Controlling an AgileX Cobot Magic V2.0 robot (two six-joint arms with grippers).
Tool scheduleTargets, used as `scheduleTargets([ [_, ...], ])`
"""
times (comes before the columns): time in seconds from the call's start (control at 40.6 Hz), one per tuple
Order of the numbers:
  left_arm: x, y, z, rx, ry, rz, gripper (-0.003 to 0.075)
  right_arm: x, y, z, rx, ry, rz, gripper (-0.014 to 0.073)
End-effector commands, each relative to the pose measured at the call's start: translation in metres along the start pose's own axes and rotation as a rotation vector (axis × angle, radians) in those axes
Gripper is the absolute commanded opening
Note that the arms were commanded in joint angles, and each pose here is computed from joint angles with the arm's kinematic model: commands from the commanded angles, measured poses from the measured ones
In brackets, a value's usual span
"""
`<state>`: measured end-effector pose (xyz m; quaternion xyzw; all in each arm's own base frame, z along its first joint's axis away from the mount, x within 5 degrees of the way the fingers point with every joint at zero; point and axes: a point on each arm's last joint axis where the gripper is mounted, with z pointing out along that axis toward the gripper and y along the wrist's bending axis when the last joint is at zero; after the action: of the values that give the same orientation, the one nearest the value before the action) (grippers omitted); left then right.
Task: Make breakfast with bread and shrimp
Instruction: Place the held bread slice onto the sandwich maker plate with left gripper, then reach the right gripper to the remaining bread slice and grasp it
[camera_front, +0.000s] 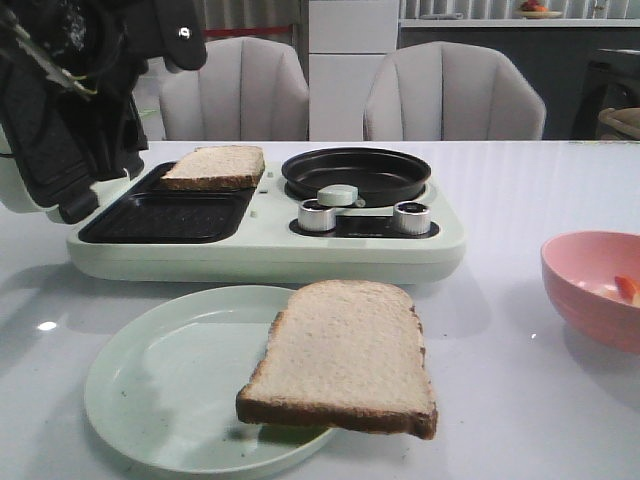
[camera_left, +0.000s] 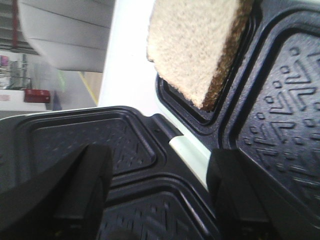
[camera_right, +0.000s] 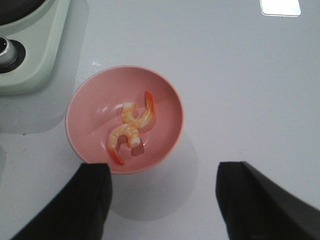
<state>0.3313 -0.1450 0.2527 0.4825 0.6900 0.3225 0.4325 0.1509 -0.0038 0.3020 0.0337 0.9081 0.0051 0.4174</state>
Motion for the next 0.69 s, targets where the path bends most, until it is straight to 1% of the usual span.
scheduleTargets([
  [0.0, -0.009, 0.021, -0.044, -0.091, 0.011, -0.124, 0.0444, -0.015, 0.0, -0.006, 0.002, -0.106, -0.012, 0.0549],
  [0.074, -0.012, 0.015, -0.065, 0.018, 0.059, -0.207, 0.0443, -0.015, 0.0, -0.006, 0.002, -0.106, -0.012, 0.0549],
  [0.098, -0.012, 0.013, -0.071, 0.052, 0.07, -0.189, 0.0443, -0.015, 0.0, -0.006, 0.002, -0.106, -0.012, 0.0549],
  [0.172, -0.008, 0.003, -0.087, 0.19, 0.15, -0.221, 0.0443, -0.015, 0.0, -0.006, 0.002, -0.106, -0.012, 0.0549],
  [0.246, -0.004, -0.004, -0.105, 0.333, 0.199, -0.299, 0.0443, -0.015, 0.0, -0.006, 0.002, -0.106, -0.012, 0.0549],
  [0.295, -0.003, -0.006, -0.117, 0.426, 0.2, -0.35, 0.0443, -0.015, 0.0, -0.006, 0.002, -0.106, -0.012, 0.0549],
  [0.369, 0.0, -0.005, -0.137, 0.534, 0.15, -0.427, 0.0443, -0.015, 0.0, -0.006, 0.002, -0.106, -0.012, 0.0549],
  [0.419, 0.003, -0.003, -0.148, 0.564, 0.119, -0.474, 0.0443, -0.015, 0.0, -0.006, 0.002, -0.106, -0.012, 0.0549],
  [0.542, 0.016, 0.007, -0.183, 0.613, -0.004, -0.625, 0.0443, -0.015, 0.0, -0.006, 0.002, -0.106, -0.012, 0.0549],
  [0.665, 0.036, 0.015, -0.216, 0.608, -0.125, -0.722, 0.0443, -0.015, 0.0, -0.006, 0.002, -0.106, -0.012, 0.0549],
])
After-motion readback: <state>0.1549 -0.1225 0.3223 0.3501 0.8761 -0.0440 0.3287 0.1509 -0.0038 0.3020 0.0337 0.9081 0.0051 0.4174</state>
